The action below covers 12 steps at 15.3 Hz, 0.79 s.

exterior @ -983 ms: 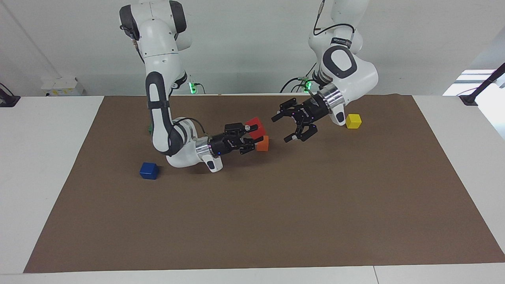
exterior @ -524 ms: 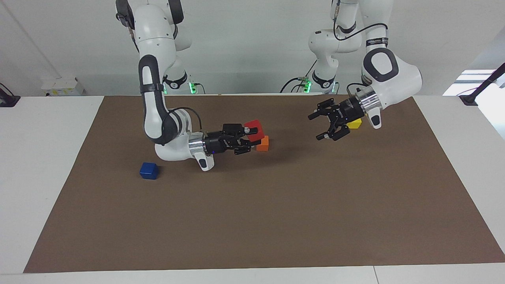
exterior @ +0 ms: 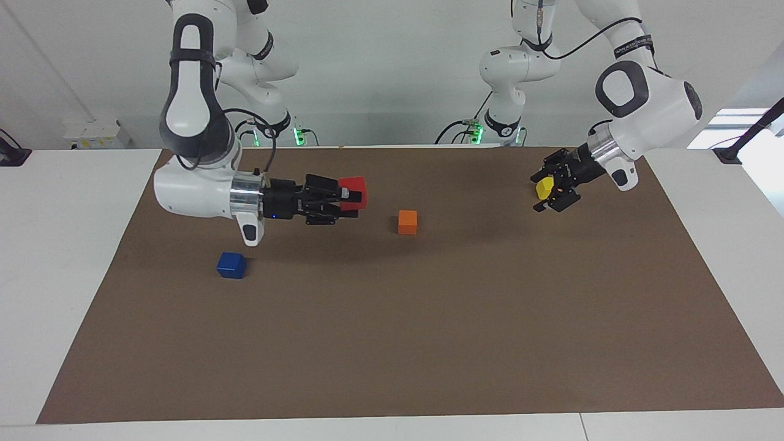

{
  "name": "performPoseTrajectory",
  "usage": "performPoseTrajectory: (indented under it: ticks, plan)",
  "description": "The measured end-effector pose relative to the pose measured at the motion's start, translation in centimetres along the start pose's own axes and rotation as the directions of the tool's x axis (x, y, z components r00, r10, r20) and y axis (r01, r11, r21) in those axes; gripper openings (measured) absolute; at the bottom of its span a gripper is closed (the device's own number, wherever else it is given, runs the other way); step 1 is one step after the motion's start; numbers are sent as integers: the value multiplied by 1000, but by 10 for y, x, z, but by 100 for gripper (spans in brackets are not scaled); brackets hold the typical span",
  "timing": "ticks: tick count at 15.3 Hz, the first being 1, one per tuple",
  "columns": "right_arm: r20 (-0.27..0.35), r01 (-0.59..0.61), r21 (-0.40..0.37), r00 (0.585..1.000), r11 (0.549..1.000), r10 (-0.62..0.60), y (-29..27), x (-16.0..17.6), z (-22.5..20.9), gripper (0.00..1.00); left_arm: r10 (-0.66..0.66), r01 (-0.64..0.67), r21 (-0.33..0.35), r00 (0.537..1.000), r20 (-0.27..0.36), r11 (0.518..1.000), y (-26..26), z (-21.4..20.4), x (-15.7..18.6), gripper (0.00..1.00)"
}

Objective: Transfer red block to right arm and stack on blue block
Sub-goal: 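Carry the red cube with the right gripper toward the blue cube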

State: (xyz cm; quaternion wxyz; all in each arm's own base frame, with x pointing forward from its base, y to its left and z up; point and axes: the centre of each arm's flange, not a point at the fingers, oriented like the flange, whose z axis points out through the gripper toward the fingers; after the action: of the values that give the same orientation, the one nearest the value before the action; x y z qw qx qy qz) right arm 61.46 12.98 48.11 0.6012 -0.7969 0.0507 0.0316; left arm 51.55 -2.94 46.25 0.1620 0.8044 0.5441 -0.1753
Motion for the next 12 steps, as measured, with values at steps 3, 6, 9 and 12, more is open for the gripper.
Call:
performPoseTrajectory:
  ticks: [3,6,9,12]
  plan:
    - [-33,3,-229,999,974,-11,-27,-3,-51,57,231,-225,67,968,-98,972,-2,-11,11,100]
    - [-44,20,-464,998,886,-46,-28,-2,-90,57,461,-450,107,881,-111,886,-2,-22,20,100]
    - [-31,44,-692,995,721,-90,-28,-1,-116,57,578,-549,187,797,-179,815,-1,-49,32,100]
    - [-13,50,-847,993,529,-115,-26,0,-133,57,683,-623,291,701,-205,726,2,-66,30,100]
